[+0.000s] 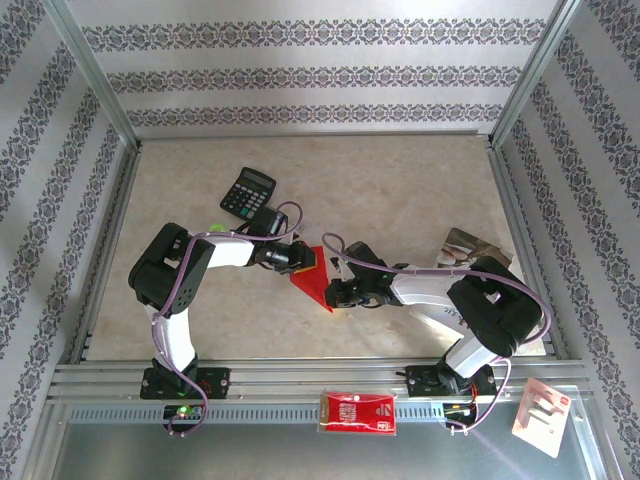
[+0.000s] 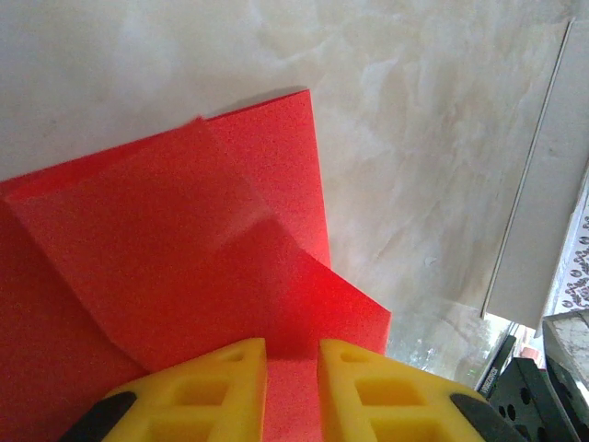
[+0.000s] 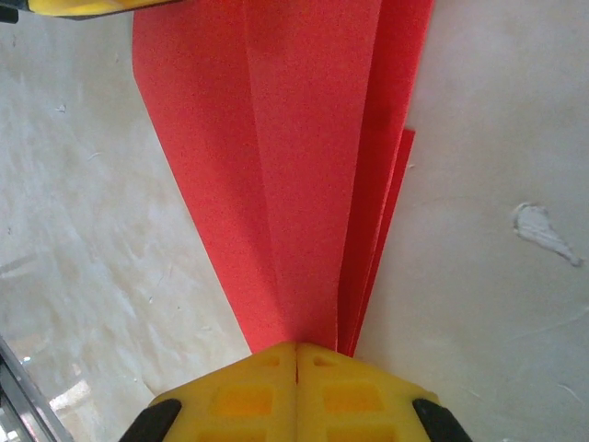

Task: Fold a paper plane with a square sheet of paper (pick it up from the middle)
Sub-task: Fourth fold the wing at the center of the table.

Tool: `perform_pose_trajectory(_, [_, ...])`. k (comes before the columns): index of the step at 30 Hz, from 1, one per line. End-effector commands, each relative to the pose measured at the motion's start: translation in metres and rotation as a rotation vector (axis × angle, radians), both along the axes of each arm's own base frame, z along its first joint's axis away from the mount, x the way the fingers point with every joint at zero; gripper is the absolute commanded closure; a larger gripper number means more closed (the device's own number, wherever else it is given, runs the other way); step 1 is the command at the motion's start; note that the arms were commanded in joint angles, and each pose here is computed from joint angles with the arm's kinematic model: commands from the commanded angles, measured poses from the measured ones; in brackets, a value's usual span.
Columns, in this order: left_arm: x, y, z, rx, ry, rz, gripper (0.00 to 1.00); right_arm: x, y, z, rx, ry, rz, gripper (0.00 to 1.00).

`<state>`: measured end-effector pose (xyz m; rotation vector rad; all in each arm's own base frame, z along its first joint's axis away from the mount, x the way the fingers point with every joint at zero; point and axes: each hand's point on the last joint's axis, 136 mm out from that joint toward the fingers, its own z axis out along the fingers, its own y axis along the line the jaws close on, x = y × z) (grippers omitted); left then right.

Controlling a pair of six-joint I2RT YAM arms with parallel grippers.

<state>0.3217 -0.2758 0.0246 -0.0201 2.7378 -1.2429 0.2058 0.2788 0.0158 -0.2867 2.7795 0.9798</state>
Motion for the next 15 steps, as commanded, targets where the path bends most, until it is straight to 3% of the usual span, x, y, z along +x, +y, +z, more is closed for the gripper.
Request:
perform_pose_trajectory(1, [-0.013,0.025,-0.038,0.133,0.085,0.029,0.79,-0.011,-0.007,-0.017,-0.041,0.041,0.017,0.94])
perform_pose_trajectory(7, [-0.012,0.026,-0.038,0.137,0.086,0.031,0.79,-0.018,-0.015,-0.024,-0.066,0.055,0.019,0.95])
perform_pose_trajectory(15, [-0.014,0.028,-0.039,0.144,0.087,0.031,0.78,-0.008,-0.004,0.010,0.001,0.003,0.019,0.94])
